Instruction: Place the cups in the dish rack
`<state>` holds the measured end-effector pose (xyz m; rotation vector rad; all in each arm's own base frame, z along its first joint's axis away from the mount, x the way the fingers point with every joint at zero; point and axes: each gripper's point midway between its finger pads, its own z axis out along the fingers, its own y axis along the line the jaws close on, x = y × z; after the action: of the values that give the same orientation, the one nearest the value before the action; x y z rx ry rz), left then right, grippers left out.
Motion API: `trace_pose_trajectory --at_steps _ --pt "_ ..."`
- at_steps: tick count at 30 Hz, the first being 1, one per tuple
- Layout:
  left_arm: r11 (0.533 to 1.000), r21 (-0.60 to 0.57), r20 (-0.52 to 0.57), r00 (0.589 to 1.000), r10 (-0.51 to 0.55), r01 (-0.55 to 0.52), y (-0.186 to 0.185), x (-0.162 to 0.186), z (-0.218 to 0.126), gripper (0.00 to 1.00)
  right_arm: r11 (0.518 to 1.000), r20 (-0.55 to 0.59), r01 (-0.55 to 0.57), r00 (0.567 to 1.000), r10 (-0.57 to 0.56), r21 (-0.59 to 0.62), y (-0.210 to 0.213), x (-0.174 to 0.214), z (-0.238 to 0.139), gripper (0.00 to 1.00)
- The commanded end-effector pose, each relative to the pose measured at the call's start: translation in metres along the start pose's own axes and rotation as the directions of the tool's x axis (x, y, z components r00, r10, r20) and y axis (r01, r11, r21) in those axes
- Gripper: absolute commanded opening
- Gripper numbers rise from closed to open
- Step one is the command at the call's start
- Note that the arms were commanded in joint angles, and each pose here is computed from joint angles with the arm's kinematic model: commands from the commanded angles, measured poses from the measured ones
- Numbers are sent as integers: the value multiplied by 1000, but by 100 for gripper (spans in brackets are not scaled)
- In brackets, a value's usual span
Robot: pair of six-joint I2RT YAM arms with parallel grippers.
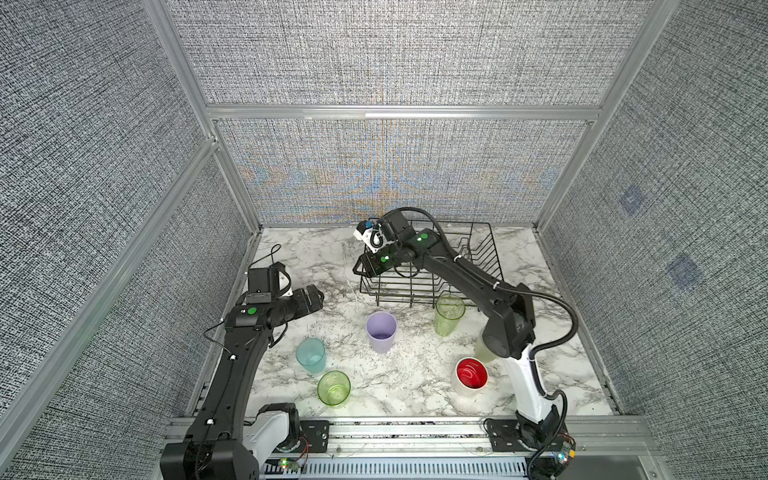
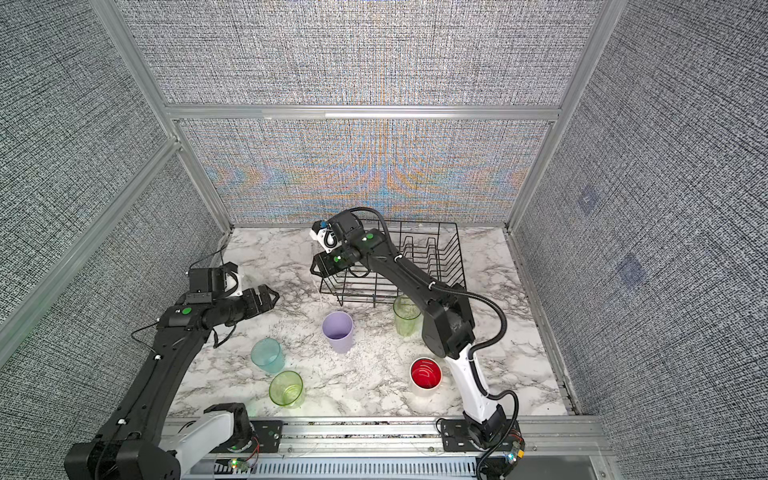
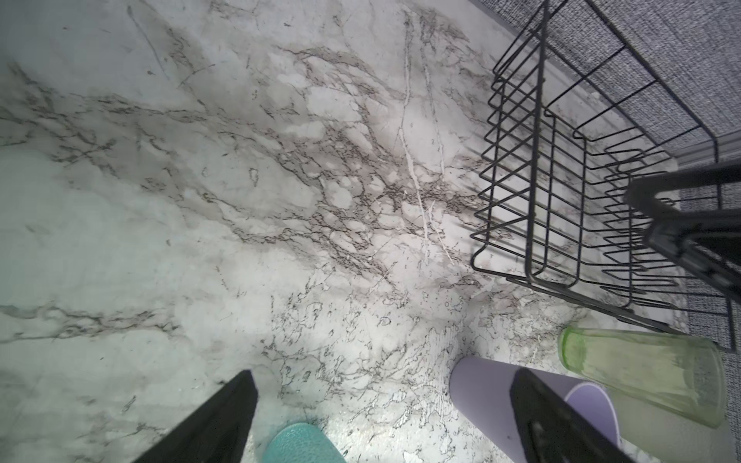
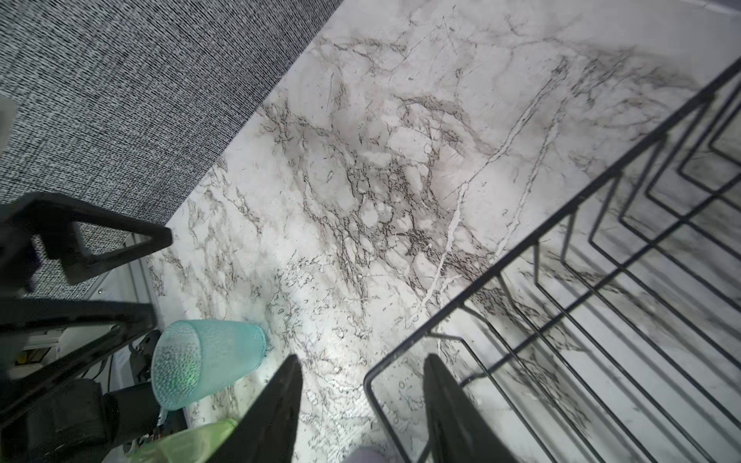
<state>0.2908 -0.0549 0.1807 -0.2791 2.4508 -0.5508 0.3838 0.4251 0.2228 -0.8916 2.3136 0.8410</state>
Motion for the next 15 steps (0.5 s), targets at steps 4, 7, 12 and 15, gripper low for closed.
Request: trace_pose_trajectory --at_steps 4,7,12,15 --pt "983 182 29 999 31 -36 -32 -5 -3 99 985 37 23 999 -30 169 -10 16 -62 55" --pt "976 211 38 998 41 -48 -38 -5 -5 99 972 65 14 997 -30 234 -14 33 -92 57" --pt "954 277 32 994 108 -113 -60 3 -6 99 923 138 -29 990 -26 384 -31 68 -143 60" --pt "952 274 -5 990 144 -137 -67 17 -4 99 879 212 -71 977 -35 471 -43 89 -177 64"
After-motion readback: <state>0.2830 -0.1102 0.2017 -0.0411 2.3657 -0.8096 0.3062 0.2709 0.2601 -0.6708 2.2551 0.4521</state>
